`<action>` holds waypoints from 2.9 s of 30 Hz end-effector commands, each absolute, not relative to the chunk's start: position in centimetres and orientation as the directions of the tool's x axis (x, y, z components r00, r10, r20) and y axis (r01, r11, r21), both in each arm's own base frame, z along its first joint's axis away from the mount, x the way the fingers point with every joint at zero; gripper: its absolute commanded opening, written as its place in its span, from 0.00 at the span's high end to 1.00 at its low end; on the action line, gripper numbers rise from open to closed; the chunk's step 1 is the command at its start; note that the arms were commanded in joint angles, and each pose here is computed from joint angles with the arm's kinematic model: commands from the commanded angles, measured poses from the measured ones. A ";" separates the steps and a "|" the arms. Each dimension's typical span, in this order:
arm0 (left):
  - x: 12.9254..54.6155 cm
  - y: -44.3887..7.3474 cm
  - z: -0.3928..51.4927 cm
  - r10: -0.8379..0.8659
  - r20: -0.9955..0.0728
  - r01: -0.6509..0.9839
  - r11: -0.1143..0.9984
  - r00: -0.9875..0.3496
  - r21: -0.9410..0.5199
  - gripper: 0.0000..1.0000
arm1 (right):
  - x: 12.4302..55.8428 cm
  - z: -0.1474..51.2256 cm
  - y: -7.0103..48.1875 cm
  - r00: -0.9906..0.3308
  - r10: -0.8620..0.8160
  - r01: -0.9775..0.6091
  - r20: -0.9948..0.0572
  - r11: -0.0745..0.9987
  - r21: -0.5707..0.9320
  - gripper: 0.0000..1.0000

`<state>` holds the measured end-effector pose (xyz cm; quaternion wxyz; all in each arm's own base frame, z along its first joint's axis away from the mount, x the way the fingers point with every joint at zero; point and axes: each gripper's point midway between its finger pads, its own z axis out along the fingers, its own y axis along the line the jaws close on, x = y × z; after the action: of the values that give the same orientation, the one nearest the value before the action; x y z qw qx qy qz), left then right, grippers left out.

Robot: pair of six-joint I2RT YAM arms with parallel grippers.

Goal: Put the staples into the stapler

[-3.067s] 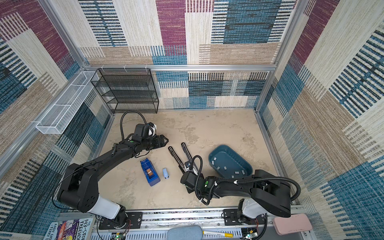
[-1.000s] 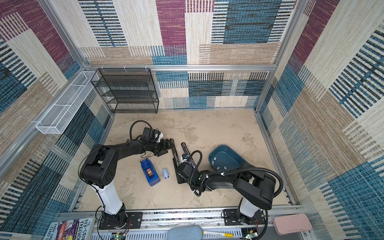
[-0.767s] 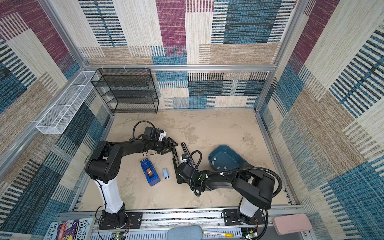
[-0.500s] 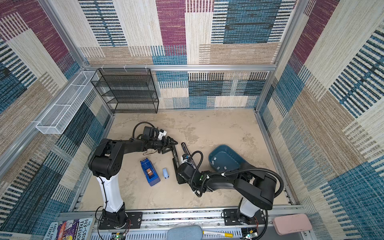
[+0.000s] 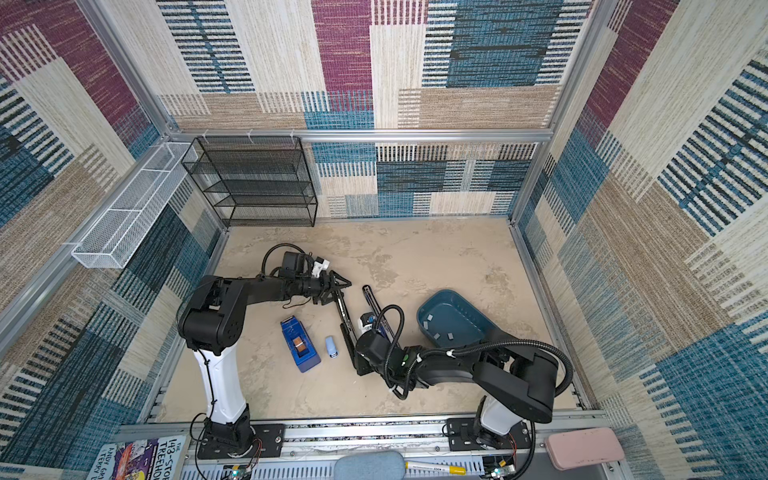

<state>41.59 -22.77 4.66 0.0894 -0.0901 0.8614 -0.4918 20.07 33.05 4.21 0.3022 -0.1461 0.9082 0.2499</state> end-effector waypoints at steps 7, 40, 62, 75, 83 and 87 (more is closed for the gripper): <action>41.7 -21.5 6.2 -0.293 -0.182 -0.014 0.559 -0.939 -0.829 0.41 | 19.8 3.8 33.7 -0.739 -0.142 -0.447 -0.659 0.835 0.321 1.00; 36.1 -26.1 17.8 -0.148 -0.654 0.501 0.525 -0.742 -0.688 0.44 | 21.5 6.4 32.1 -0.627 -0.040 -0.419 -0.778 0.859 0.293 1.00; 34.9 -27.6 17.9 -0.095 -0.695 0.573 0.491 -0.713 -0.656 0.37 | 21.3 6.6 30.1 -0.472 -0.075 -0.515 -0.879 0.833 0.205 0.81; 35.0 -27.8 17.7 -0.092 -0.695 0.576 0.487 -0.713 -0.656 0.36 | 20.3 6.3 29.4 -0.469 -0.091 -0.528 -0.878 0.826 0.196 0.55; 34.9 -27.9 17.6 -0.089 -0.692 0.576 0.484 -0.717 -0.659 0.36 | 19.4 5.6 28.6 -0.472 -0.109 -0.511 -0.875 0.842 0.171 0.55; 34.8 -27.9 17.6 -0.088 -0.692 0.576 0.483 -0.717 -0.659 0.36 | 19.5 5.1 27.9 -0.466 -0.113 -0.495 -0.877 0.855 0.153 0.58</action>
<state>34.68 -27.53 16.56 0.3243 0.1352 0.8055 -0.4772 19.11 28.25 4.92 0.4723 -0.1986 0.8345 0.2029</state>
